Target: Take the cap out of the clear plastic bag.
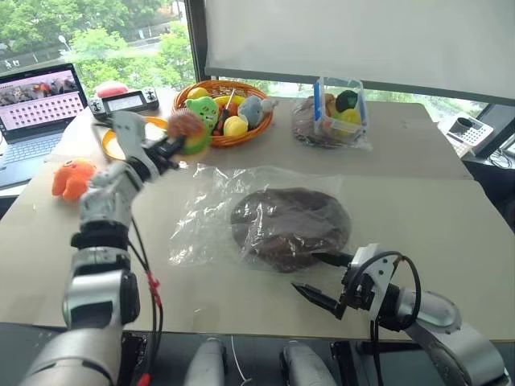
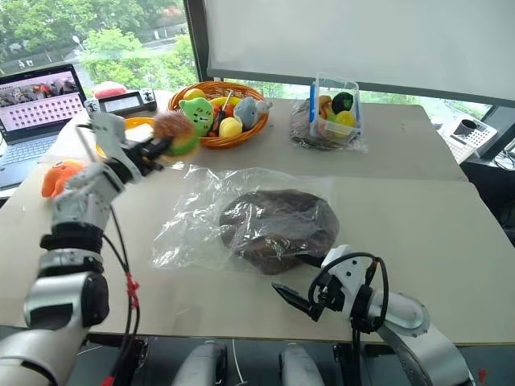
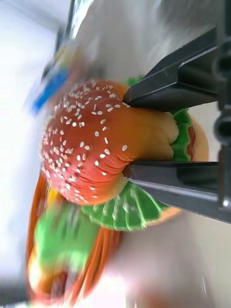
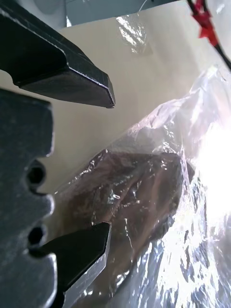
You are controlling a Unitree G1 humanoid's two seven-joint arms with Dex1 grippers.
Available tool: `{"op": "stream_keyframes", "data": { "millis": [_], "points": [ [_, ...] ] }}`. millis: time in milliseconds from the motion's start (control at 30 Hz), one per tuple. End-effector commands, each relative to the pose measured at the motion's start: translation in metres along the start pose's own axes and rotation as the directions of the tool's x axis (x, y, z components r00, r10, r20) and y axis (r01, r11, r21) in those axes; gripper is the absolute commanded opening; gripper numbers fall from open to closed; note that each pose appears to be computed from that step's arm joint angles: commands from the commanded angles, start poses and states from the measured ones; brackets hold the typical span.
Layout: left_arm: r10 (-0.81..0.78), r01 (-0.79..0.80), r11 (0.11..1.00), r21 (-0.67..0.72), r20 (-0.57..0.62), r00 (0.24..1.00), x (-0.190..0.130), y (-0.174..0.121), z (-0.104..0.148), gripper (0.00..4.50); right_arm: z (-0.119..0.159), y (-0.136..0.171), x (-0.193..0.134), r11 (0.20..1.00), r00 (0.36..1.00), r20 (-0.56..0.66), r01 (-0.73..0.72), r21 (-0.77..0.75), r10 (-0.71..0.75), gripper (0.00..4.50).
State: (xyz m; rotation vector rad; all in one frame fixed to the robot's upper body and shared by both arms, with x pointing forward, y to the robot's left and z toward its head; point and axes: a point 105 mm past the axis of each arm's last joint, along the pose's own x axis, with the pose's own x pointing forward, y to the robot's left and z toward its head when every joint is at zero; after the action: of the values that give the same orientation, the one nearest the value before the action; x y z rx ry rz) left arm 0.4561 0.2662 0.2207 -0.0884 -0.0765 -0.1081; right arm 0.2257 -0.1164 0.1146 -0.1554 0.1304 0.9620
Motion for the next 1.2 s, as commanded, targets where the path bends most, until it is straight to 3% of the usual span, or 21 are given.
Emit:
{"op": "stream_keyframes", "data": {
  "millis": [33, 133, 267, 300, 333, 533, 567, 700, 800, 967, 1033, 1100, 1200],
  "points": [
    [0.370, -0.371, 0.928, 0.028, 0.033, 0.929, -0.009, 0.055, 0.009, 1.40, 0.005, 0.001, -0.001, 1.000, 1.000, 0.014, 0.003, -0.015, -0.003, 4.50],
    [0.531, -0.531, 0.847, -0.019, 0.015, 0.847, -0.021, 0.080, 0.005, 1.40, 0.004, 0.001, -0.002, 1.000, 1.000, 0.016, 0.024, -0.006, -0.024, 4.50],
    [0.591, -0.590, 0.805, -0.068, -0.006, 0.807, -0.027, 0.089, 0.000, 1.40, 0.005, 0.001, -0.004, 0.999, 0.999, 0.020, 0.049, 0.000, -0.049, 4.50],
    [0.589, -0.587, 0.805, -0.088, -0.007, 0.808, -0.026, 0.088, 0.001, 1.95, 0.005, 0.001, -0.005, 0.998, 0.998, 0.021, 0.056, 0.002, -0.056, 4.50],
    [0.582, -0.580, 0.809, -0.097, -0.004, 0.813, -0.025, 0.086, 0.002, 2.11, 0.005, 0.001, -0.005, 0.998, 0.998, 0.019, 0.061, 0.003, -0.061, 4.50],
    [0.542, -0.537, 0.836, -0.111, 0.027, 0.840, -0.019, 0.078, 0.011, 4.28, 0.005, 0.000, -0.007, 0.997, 0.997, 0.010, 0.078, 0.003, -0.078, 4.50],
    [0.530, -0.525, 0.845, -0.105, 0.034, 0.847, -0.017, 0.076, 0.013, 4.46, 0.005, 0.000, -0.007, 0.997, 0.997, 0.009, 0.079, 0.002, -0.079, 4.50],
    [0.459, -0.455, 0.888, -0.069, 0.053, 0.887, -0.010, 0.064, 0.018, 4.46, 0.005, -0.001, -0.005, 0.997, 0.997, 0.010, 0.080, 0.000, -0.080, 4.50],
    [0.331, -0.329, 0.944, -0.032, 0.081, 0.940, 0.001, 0.042, 0.025, 4.46, 0.006, -0.002, -0.005, 0.997, 0.997, 0.008, 0.077, -0.001, -0.077, 4.50],
    [-0.061, 0.055, 0.997, 0.049, 0.117, 0.991, 0.013, -0.013, 0.032, 4.46, 0.008, -0.006, -0.005, 0.997, 0.997, 0.004, 0.076, -0.010, -0.076, 4.50],
    [-0.267, 0.267, 0.963, 0.018, 0.137, 0.954, 0.006, -0.033, 0.032, 4.46, 0.009, -0.007, -0.007, 0.997, 0.997, 0.001, 0.079, -0.015, -0.079, 4.50],
    [-0.496, 0.493, 0.869, 0.051, 0.083, 0.865, -0.016, -0.052, 0.020, 4.46, 0.010, -0.007, -0.010, 0.997, 0.997, -0.004, 0.077, -0.017, -0.077, 4.50],
    [-0.692, 0.693, 0.720, 0.046, -0.036, 0.721, -0.065, -0.062, 0.006, 4.46, 0.012, -0.006, -0.012, 0.998, 0.998, -0.003, 0.062, -0.012, -0.062, 4.50]
  ]
}}
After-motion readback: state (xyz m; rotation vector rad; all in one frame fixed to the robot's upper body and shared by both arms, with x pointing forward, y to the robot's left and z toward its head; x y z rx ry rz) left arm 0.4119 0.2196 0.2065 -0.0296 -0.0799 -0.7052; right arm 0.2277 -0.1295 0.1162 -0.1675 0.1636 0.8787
